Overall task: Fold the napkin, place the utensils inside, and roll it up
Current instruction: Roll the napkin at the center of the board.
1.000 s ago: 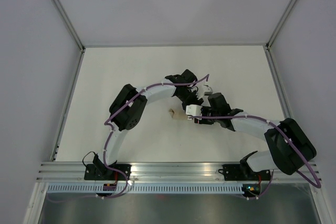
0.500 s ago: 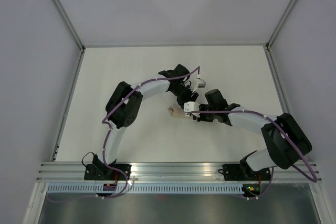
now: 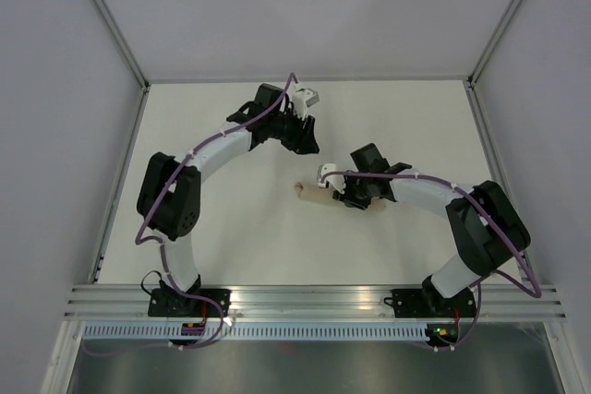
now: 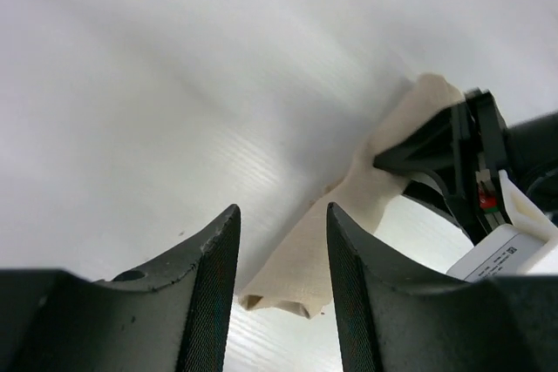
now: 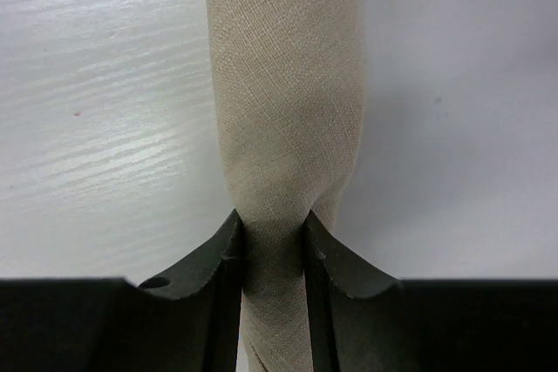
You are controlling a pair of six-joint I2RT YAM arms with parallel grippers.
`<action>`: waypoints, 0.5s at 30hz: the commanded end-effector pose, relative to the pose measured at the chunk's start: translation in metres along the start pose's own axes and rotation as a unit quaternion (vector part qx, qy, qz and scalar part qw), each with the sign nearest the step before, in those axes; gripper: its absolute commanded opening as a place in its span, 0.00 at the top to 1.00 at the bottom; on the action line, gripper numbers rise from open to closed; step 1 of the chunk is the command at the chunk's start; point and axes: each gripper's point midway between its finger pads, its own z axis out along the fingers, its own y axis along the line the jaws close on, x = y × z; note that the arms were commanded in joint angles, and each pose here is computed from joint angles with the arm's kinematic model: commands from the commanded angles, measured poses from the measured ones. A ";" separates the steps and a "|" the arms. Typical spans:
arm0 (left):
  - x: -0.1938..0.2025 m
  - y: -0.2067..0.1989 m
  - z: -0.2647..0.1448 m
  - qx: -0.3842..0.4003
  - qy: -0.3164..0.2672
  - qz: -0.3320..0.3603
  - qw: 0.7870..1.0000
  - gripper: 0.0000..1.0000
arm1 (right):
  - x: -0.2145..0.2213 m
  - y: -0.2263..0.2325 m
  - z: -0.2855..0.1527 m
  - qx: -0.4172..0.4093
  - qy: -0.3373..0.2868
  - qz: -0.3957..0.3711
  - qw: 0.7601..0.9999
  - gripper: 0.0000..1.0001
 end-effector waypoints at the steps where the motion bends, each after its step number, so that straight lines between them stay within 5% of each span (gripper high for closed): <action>1: -0.028 0.016 -0.024 -0.099 -0.075 -0.059 0.991 0.51 | 0.020 0.024 0.007 -0.047 0.046 0.069 0.995 0.88; 8: -0.003 0.038 -0.066 -0.248 -0.141 -0.236 0.929 0.51 | 0.012 0.024 0.016 -0.070 0.051 0.125 0.988 0.88; 15: 0.052 0.017 -0.063 -0.245 -0.178 -0.339 0.891 0.52 | -0.002 0.014 0.026 -0.081 0.043 0.180 0.979 0.89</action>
